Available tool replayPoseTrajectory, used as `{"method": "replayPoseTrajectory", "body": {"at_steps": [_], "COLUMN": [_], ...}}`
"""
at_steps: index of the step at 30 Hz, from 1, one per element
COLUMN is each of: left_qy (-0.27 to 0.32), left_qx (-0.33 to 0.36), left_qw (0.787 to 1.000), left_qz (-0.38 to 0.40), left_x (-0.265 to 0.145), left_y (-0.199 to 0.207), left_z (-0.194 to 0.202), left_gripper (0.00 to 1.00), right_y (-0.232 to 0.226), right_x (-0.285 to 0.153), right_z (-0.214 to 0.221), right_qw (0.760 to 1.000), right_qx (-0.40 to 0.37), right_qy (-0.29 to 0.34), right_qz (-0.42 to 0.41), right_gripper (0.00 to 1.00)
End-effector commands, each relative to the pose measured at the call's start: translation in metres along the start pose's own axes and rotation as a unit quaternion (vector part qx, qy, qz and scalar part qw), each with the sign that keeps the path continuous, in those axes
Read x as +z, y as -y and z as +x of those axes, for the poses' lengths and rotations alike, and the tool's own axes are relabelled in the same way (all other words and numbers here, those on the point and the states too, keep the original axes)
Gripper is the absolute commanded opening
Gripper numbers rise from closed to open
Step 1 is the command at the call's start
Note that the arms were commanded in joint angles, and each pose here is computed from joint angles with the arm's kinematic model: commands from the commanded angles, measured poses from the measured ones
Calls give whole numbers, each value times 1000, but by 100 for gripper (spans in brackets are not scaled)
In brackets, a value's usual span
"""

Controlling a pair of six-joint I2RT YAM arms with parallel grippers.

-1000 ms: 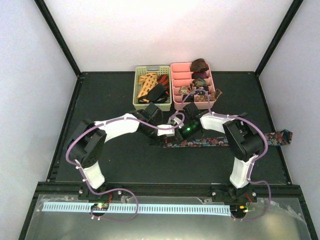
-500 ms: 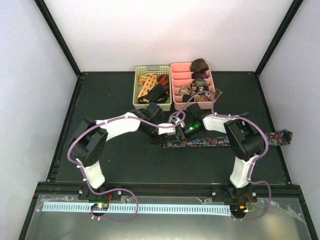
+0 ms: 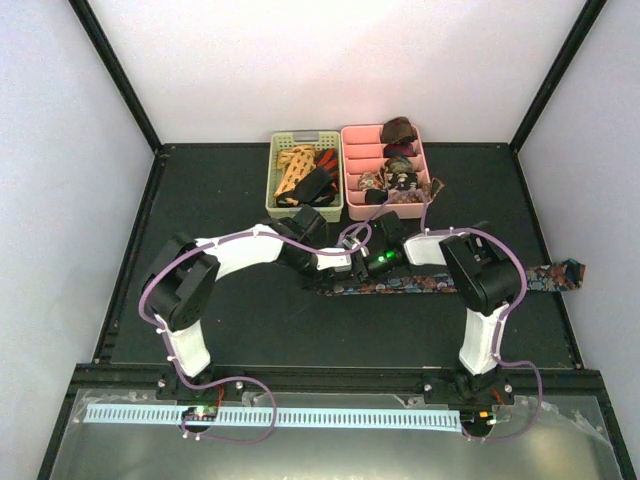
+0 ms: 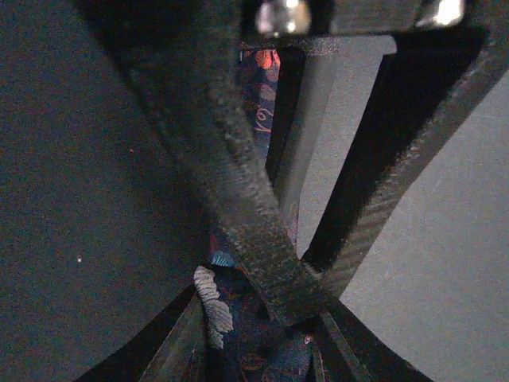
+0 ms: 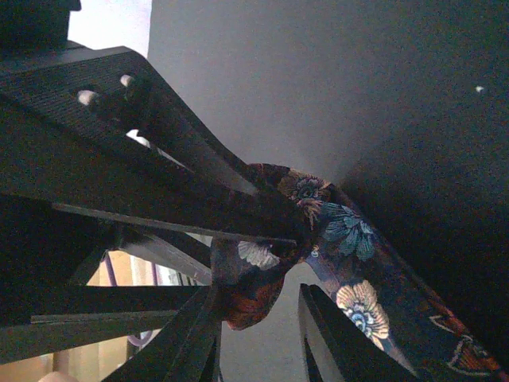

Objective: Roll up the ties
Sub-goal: Pass from the left arm to the right, then roll the tie at the center of the board.

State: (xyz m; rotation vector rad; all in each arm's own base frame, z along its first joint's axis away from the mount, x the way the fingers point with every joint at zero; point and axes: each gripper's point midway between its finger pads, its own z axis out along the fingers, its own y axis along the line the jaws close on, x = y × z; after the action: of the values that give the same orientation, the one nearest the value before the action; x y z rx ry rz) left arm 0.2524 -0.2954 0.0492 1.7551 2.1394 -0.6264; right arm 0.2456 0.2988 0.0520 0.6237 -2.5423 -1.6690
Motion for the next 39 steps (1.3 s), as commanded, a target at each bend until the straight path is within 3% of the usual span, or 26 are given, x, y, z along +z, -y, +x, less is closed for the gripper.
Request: {"method": "replayPoseTrajectory", "body": {"at_steps": [1,10,15,18,24,26,33,39], "left_qy": [19,24,24,22,18,13,-28,-58], "left_qx": [6,2,0,-2,9,14,31,34], "left_qw": [1000,1000,1000,1000,1000,1000,999,998], "left_qz": [-1,4,4,-2,-15,-22,-18,-5], "left_x": [-6,-6,-7,-9,-9,-7,12,24], "left_y": [-2,0,0,-2,-6,-8,-4,-1], "left_z": [-18,-20,-20,-18,-10,-11,-11,-5], "left_gripper": [35,35,38,50,85,90,90,81], "right_y": [2,1,1,7,20,24,33,36], "right_x": [3,2,1,0,-9,-11,-14,-16], "right_z": [-2,-7,-8,-5,-3,-1,5,8], "right_qw": [1000,999,1000,1000,999,999,999,999], "right_qx": [7,19,9,6,7,9,13,17], "right_qy": [11,21,22,15,17,19,16,19], "right_qz": [-8,-18,-11,4,28,30,35,34], "right_gripper": [30,28,6,2,2,2,2,2]}}
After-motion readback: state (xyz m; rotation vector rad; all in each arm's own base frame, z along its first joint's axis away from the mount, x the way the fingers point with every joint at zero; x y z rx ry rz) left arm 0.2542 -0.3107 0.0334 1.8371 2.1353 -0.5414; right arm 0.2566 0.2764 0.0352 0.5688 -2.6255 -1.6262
